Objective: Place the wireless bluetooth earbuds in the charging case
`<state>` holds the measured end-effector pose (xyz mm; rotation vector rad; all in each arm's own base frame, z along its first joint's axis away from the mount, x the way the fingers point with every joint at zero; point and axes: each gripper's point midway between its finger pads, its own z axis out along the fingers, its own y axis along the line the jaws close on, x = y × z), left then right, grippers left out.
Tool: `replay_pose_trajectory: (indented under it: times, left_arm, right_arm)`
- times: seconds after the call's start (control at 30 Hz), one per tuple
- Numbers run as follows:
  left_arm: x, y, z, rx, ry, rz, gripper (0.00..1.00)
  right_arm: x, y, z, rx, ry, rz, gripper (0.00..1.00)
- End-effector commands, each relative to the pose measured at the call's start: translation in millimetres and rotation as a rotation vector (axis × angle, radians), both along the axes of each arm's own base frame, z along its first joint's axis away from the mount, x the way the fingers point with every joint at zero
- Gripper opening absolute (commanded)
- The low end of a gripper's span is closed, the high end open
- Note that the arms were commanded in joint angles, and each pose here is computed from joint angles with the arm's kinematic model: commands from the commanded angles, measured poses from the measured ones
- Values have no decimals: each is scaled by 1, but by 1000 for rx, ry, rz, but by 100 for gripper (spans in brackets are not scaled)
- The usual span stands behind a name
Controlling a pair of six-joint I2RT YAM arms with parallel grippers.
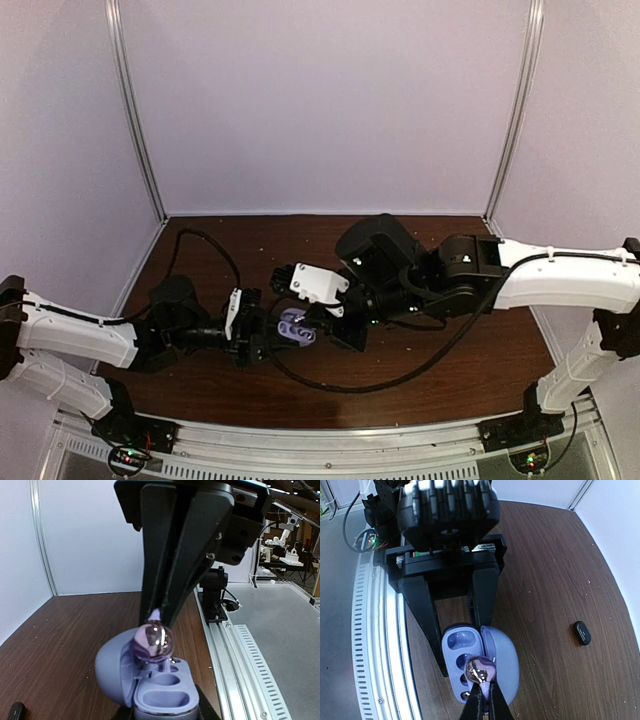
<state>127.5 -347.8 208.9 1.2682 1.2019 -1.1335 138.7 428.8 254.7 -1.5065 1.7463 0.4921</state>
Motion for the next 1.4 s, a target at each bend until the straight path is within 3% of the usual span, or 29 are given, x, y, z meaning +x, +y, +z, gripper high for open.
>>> replay_pose_trajectory:
  times: [0.0, 1.13, 1.37]
  left_arm:
    - [-2, -4, 14, -36, -38, -22, 0]
    - [-6, -4, 17, -68, -31, -41, 0]
    - [-6, -4, 17, -73, -33, -41, 0]
  right_arm:
    - [3, 0, -1, -54, -45, -29, 3]
    - [-2, 18, -8, -129, -171, -20, 9]
    - [-4, 21, -2, -90, -163, -19, 20]
